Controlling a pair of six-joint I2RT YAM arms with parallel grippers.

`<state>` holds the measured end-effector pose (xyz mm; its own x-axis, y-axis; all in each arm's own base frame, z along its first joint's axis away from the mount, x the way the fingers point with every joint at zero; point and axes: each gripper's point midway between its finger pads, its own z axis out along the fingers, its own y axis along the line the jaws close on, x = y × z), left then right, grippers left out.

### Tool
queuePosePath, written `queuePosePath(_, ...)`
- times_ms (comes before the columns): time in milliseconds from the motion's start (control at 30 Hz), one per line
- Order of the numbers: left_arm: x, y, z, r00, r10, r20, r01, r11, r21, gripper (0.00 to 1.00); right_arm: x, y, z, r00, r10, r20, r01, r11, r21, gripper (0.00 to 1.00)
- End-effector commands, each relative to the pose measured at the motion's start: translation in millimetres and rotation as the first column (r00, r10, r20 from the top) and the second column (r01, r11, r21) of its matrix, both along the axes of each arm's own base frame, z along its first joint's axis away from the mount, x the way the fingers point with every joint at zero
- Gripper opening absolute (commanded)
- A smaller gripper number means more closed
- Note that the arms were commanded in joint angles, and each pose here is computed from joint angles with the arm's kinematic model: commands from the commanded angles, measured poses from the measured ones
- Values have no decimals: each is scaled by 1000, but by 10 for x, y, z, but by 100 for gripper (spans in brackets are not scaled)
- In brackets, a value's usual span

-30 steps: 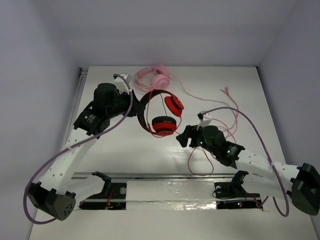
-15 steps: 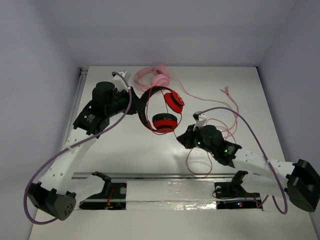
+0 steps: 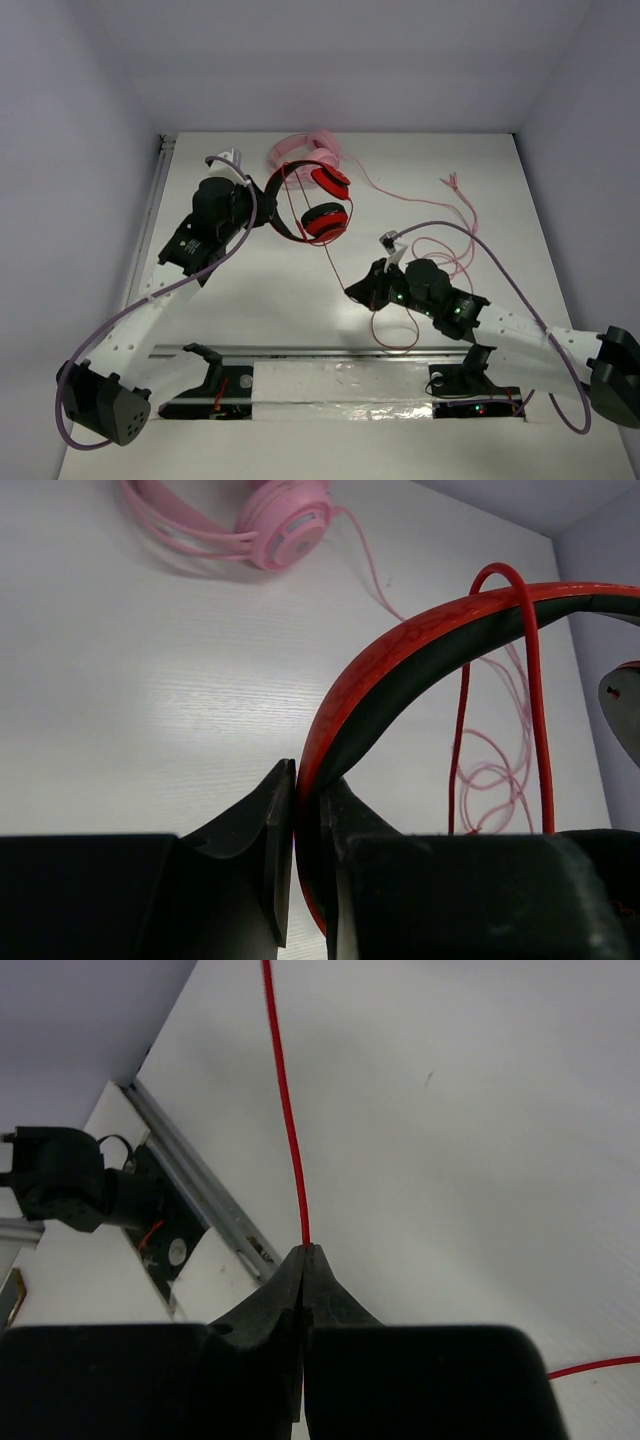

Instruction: Wrap the headphones

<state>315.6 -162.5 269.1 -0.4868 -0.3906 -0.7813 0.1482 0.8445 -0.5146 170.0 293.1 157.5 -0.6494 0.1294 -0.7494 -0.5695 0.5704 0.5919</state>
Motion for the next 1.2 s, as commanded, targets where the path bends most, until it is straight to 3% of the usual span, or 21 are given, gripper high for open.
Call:
queuePosePath(0, 182, 170, 363, 979, 150, 139, -139, 986, -89, 0, -197, 151, 273, 997, 76, 10, -76, 996, 37, 0)
queuePosePath(167, 241, 327, 114, 965, 237, 112, -239, 971, 1, 0, -315, 247, 451, 994, 114, -3, -114, 993, 20, 0)
queuePosePath(467, 54, 163, -319, 963, 265, 57, -271, 934, 231, 0, -491, 415, 688, 980, 188, -56, -190, 981, -32, 0)
queuePosePath(700, -197, 5, -772, 978, 206, -33, -175, 896, 408, 0, -354, 262, 1110, 994, 102, 37, -102, 995, -16, 0)
queuePosePath(833, -359, -50, -955, 985, 140, -105, -74, 876, 476, 0, -113, 127, 1150, 995, -23, 101, 31, 997, -70, 0)
queuePosePath(1067, -693, -367, -1053, 963, -123, -241, 222, 870, 441, 0, 206, 88, 944, 977, -119, 178, 156, 964, -214, 0)
queuePosePath(1167, -664, -263, -930, 973, -85, -216, 180, 863, 472, 0, 187, 69, 919, 978, -130, 163, 162, 967, -198, 0)
